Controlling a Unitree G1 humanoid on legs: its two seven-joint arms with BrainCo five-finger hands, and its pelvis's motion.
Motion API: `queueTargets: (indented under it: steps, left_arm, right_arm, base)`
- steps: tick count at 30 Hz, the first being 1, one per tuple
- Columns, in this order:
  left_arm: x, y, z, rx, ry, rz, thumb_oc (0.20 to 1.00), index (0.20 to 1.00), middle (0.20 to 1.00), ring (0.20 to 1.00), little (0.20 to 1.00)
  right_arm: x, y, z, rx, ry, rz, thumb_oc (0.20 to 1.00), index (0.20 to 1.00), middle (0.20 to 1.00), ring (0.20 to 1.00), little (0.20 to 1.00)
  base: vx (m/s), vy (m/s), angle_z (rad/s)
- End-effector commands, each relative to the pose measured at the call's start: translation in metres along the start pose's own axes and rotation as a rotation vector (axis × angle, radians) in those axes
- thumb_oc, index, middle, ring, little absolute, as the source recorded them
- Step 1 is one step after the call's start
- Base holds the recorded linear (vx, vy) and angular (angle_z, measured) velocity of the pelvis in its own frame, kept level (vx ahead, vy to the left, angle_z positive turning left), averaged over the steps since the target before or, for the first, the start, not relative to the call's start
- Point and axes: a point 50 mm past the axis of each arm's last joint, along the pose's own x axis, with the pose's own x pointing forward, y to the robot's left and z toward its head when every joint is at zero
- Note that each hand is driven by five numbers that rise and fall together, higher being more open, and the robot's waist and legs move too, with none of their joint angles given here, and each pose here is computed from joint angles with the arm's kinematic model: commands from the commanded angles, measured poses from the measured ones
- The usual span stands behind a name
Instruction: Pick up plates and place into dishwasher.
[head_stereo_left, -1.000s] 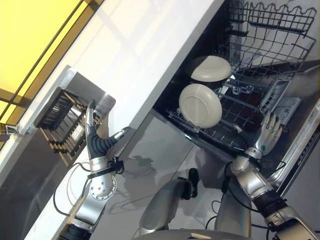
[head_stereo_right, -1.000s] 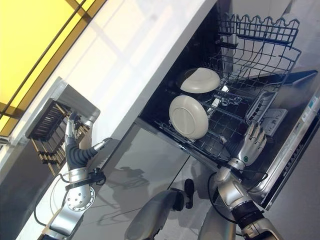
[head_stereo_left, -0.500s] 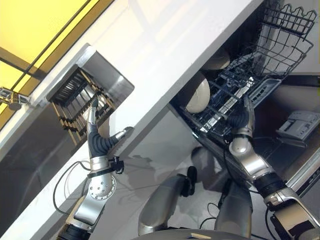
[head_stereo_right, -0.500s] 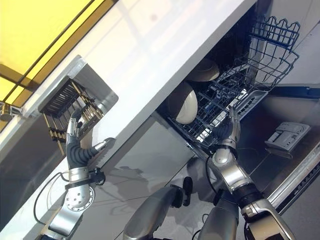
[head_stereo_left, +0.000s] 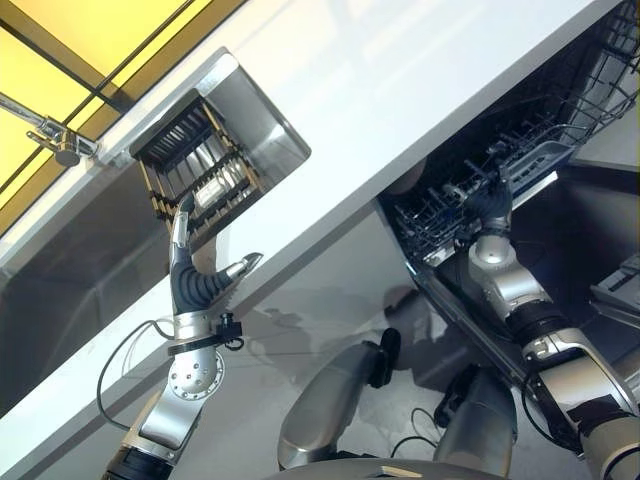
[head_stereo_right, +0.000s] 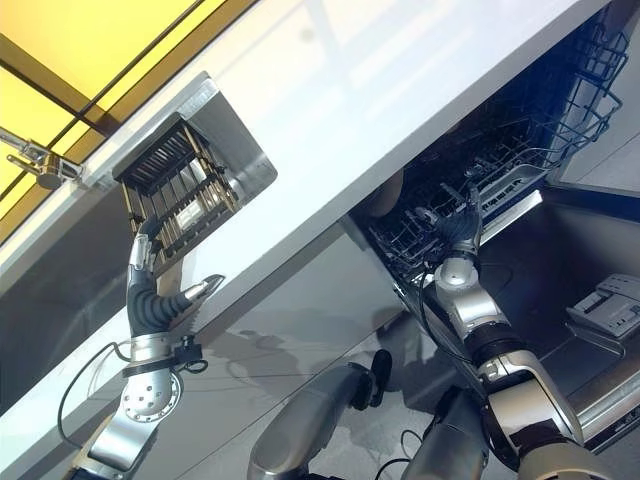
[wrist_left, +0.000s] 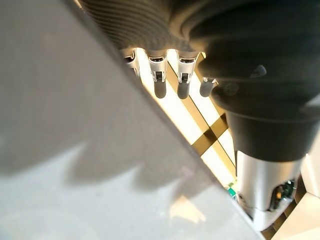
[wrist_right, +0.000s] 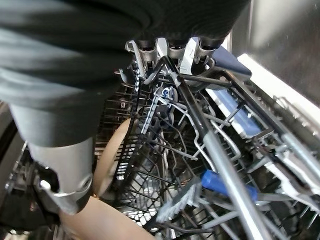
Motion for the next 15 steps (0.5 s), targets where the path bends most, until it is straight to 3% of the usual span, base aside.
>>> queueTargets:
  steps: [1,15]
  left_arm:
    - [0.018,0.018,0.019,-0.018,-0.125,0.041,1.0,1.0,1.0,1.0,1.0]
    - [0.021,0.024,0.02,-0.046,-0.119,0.04,1.0,1.0,1.0,1.0,1.0]
  right_arm:
    - [-0.005,0.067,0.062,0.245,-0.159,0.353,1.0,1.0,1.0,1.0,1.0]
    - [0.005,0.061,0.103,0.329,-0.253,0.522,1.0,1.0,1.0,1.0,1.0]
  base:
    - [0.01,0.052,0.06]
    - [0.0,0.03,0.04]
